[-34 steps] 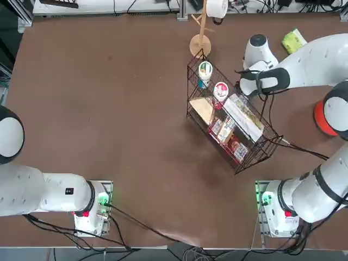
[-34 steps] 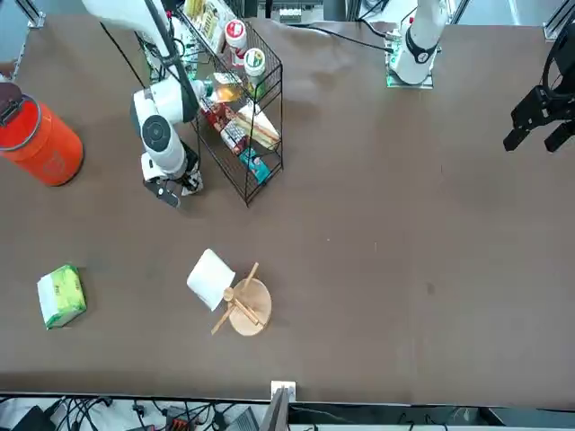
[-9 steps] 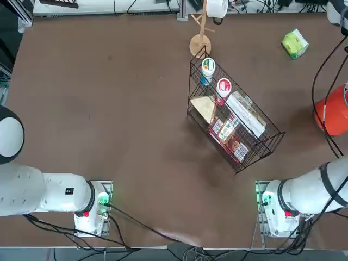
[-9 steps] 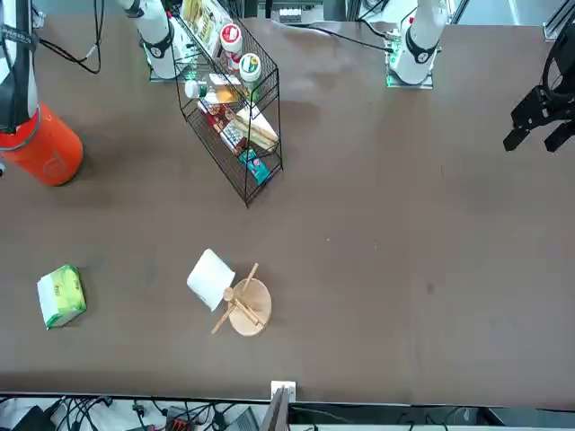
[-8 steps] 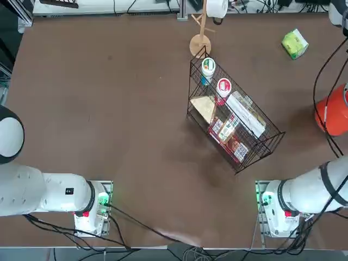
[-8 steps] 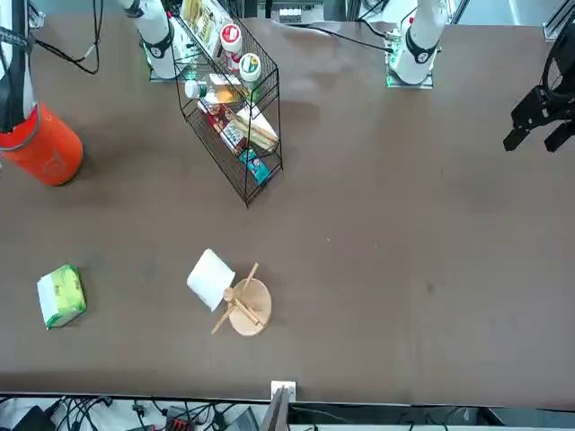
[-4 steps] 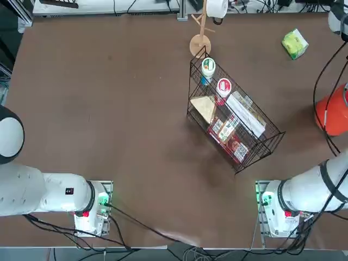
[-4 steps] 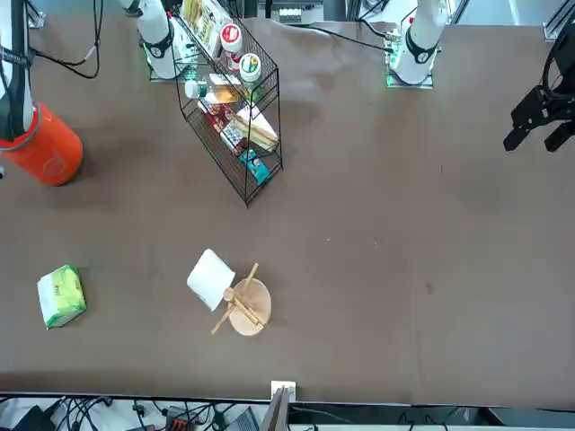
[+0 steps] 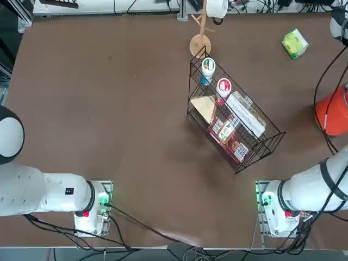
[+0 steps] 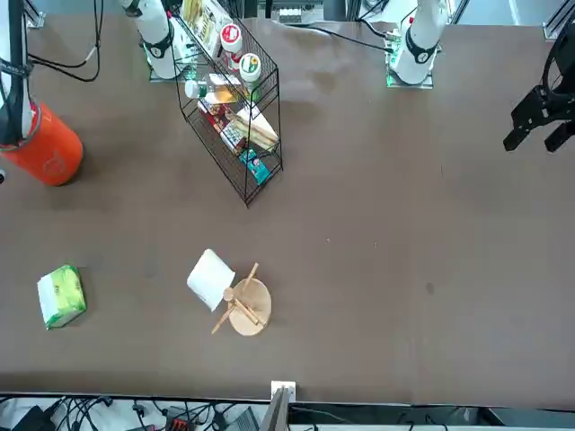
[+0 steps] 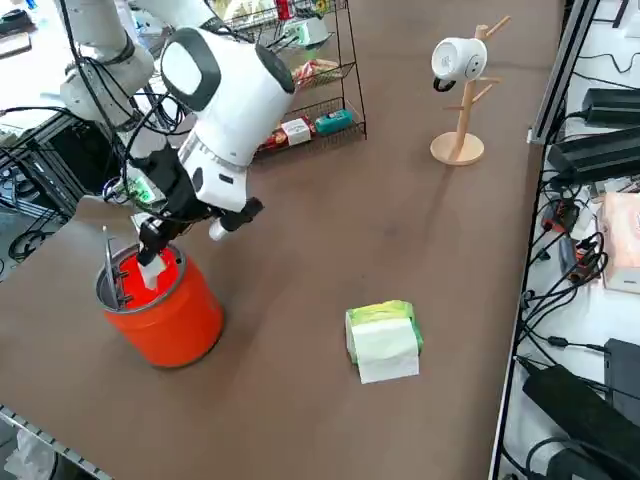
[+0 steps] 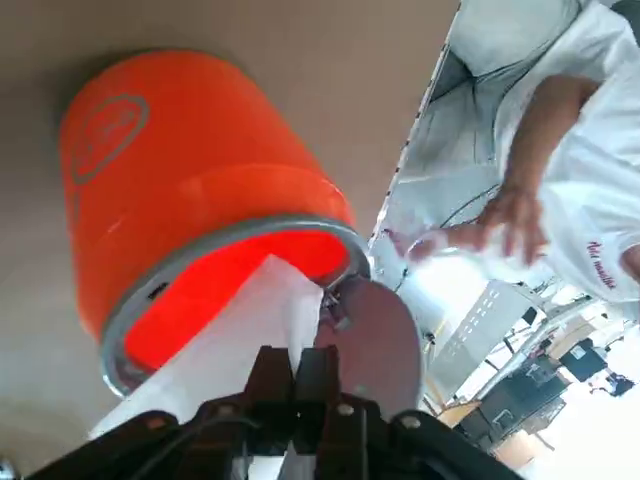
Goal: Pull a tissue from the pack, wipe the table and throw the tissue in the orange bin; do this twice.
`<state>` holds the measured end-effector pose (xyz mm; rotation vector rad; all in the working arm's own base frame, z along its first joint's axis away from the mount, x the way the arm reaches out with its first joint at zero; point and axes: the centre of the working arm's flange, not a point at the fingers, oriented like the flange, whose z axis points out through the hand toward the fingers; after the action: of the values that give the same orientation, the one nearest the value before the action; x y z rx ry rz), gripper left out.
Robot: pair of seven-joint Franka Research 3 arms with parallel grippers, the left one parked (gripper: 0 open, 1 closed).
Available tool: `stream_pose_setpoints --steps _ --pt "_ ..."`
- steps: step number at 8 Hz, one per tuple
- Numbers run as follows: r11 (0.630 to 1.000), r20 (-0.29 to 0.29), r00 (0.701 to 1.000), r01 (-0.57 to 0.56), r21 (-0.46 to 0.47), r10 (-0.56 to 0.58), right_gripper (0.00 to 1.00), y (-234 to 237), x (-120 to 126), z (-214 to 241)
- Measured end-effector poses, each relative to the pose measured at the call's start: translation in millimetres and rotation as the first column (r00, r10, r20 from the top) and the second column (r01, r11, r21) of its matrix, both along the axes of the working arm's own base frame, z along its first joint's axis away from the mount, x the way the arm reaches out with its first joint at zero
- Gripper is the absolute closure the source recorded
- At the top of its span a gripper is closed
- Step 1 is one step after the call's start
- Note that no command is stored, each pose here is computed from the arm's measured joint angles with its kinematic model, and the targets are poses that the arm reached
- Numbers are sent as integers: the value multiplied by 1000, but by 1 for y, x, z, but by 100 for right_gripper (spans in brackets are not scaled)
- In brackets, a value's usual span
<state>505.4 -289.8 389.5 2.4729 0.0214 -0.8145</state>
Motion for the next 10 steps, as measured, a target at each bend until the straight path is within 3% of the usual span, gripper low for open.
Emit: stream_pose_setpoints --steps 2,4,8,9,10 --pt "1000 3 1000 -13 12 13 94 -8 -3 -8" --pt "1000 0 1000 -24 19 24 82 -10 -3 -15" --pt "999 -3 999 -42 25 42 10 -9 0 -15" --pt "999 -1 999 -45 26 45 0 -9 1 -13" --pt "998 6 998 -61 28 61 0 -6 5 -8"
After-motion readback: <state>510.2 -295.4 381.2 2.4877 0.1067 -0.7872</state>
